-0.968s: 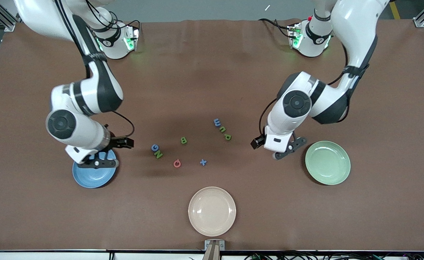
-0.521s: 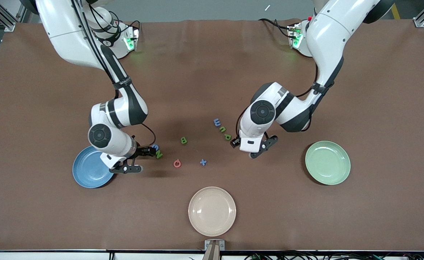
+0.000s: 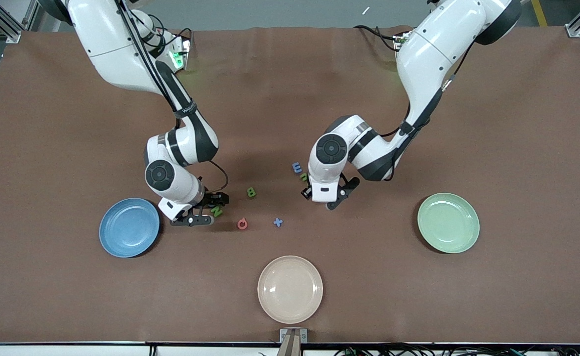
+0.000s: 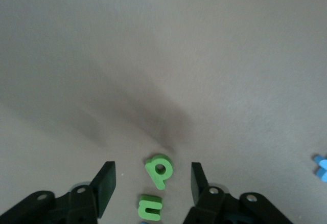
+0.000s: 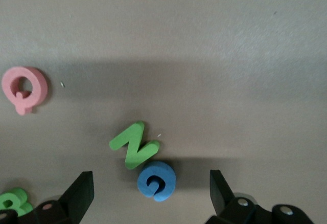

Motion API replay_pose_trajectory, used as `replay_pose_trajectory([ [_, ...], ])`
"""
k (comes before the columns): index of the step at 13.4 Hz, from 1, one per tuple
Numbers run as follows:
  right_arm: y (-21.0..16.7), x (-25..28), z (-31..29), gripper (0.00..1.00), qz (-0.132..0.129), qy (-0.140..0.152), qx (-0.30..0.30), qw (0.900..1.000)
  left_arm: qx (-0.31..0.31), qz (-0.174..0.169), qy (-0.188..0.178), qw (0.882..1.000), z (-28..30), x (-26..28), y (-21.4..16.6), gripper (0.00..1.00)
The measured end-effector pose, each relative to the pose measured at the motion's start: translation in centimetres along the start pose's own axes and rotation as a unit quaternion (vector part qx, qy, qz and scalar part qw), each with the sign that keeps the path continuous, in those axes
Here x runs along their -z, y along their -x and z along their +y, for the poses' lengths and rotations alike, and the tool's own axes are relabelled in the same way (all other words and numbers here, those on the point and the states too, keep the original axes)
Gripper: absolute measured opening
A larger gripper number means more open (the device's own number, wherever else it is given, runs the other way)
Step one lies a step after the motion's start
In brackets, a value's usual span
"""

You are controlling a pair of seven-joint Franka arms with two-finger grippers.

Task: Sort uppercase to blue plate, lowercase to green plate
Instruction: 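Release the G onto the blue plate while the left gripper releases the a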

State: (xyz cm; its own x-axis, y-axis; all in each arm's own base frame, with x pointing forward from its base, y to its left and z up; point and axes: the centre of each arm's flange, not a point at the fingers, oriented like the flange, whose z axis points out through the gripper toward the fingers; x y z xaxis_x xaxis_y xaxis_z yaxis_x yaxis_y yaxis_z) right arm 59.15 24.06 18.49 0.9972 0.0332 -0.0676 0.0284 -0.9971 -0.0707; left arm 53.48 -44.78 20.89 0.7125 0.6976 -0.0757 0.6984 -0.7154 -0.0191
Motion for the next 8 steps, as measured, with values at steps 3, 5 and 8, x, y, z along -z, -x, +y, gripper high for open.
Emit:
replay_pose_trajectory([
  [3,0.5,-0.8,0.5,0.98,0.005,0.001,-0.002,1.0,0.0,-0.004,0.005,1.0,0.2,-1.7,1.0,0.63],
  [5,0.6,-1.0,0.5,0.94,0.004,0.002,-0.002,1.0,-0.002,-0.004,0.001,1.0,0.1,-2.5,0.9,0.61],
  [8,0.7,-1.0,0.5,0.78,0.003,0.002,-0.002,1.0,-0.004,-0.005,-0.002,1.0,0.0,-3.2,1.1,0.57],
])
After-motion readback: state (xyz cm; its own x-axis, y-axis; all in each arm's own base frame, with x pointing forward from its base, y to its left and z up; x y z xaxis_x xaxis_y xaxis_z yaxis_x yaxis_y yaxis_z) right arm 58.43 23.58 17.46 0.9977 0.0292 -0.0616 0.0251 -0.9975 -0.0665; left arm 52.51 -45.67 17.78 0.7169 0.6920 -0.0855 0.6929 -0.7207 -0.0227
